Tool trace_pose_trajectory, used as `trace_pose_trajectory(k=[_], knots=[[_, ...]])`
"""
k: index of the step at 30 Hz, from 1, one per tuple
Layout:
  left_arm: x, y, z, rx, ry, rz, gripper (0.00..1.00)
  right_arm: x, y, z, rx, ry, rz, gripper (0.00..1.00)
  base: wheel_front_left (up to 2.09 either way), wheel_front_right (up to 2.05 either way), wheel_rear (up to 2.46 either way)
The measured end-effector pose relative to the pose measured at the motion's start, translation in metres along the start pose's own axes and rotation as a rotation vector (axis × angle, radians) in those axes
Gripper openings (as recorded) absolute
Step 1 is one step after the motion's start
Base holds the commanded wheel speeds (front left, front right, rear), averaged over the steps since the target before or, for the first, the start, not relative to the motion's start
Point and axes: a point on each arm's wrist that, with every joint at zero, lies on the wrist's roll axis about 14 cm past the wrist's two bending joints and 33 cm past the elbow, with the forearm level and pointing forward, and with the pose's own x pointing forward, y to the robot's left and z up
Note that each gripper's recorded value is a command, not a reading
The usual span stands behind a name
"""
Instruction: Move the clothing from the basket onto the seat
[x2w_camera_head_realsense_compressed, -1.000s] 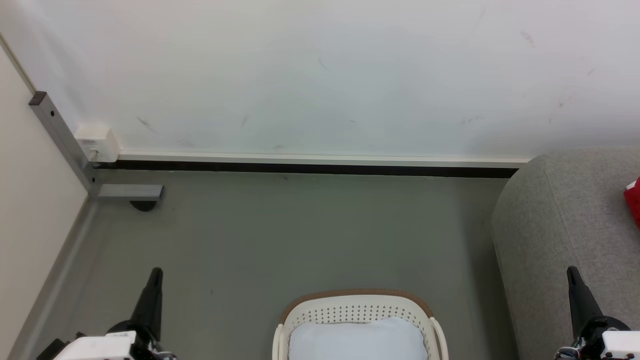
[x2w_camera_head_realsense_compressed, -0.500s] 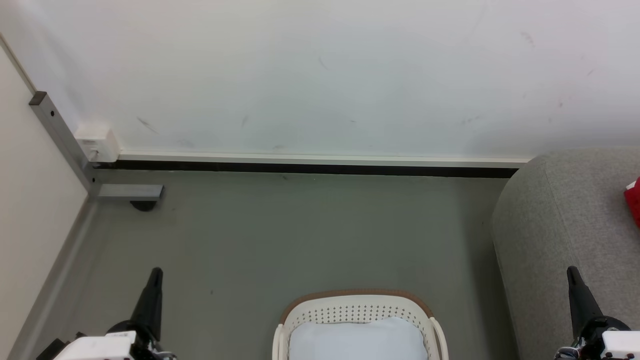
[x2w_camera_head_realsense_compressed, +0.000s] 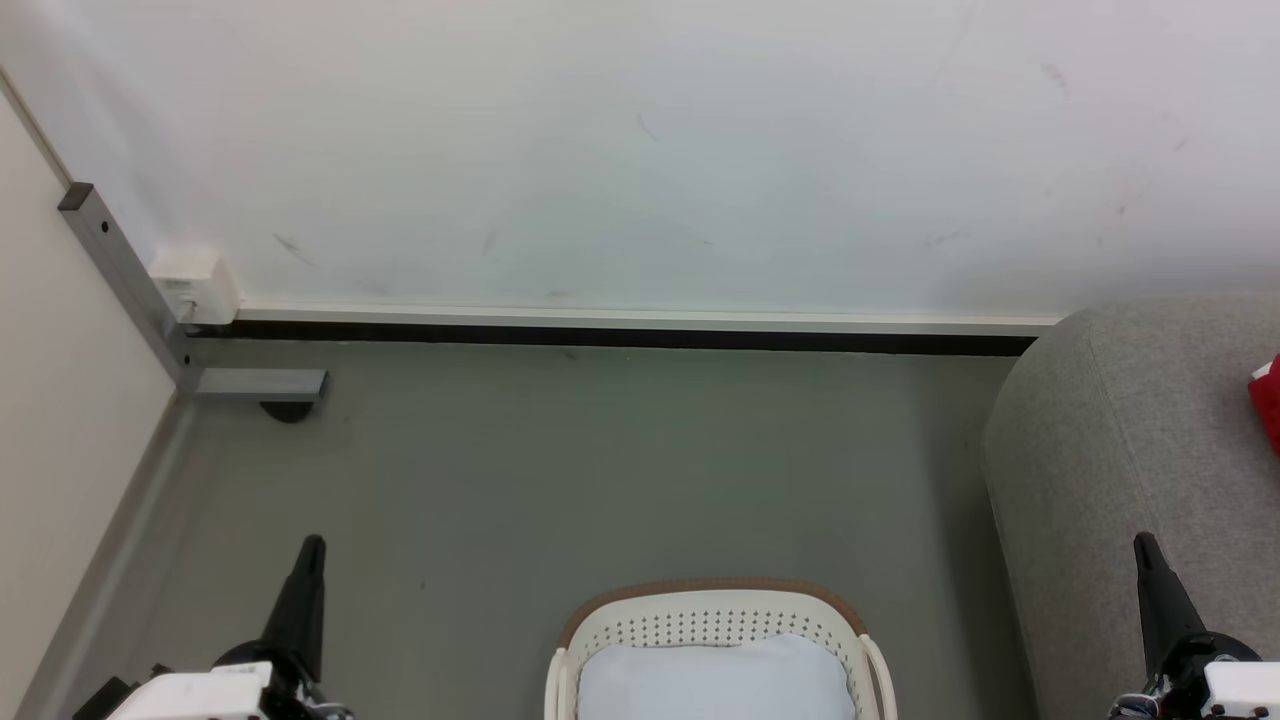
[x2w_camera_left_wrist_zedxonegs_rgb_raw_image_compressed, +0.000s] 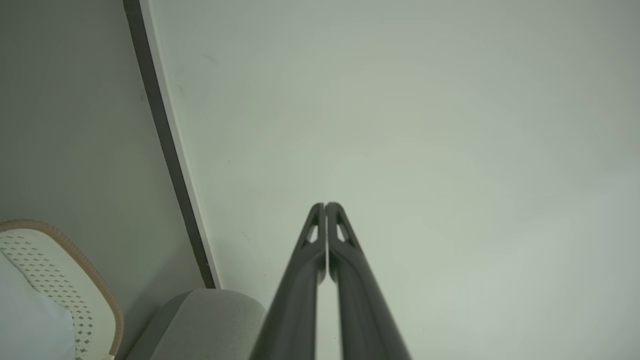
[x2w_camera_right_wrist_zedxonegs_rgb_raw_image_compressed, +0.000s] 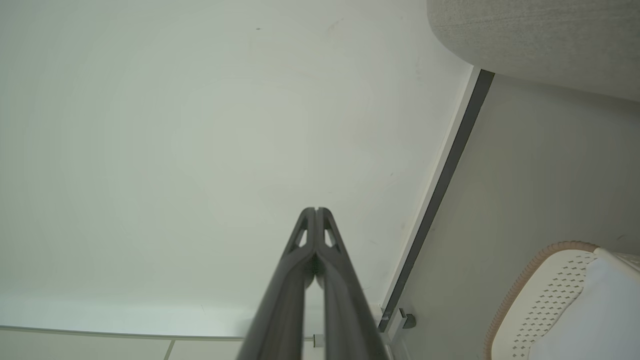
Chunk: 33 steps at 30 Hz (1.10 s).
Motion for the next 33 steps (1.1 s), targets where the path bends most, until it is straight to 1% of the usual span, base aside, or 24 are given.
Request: trace_pose_trajectory(k=[33], knots=[[0.0, -0.0001, 0.0, 0.0, 0.0, 0.0, 0.0, 0.0, 0.0, 0.0, 0.0, 0.0, 0.0, 0.0, 0.0, 0.0, 0.0]])
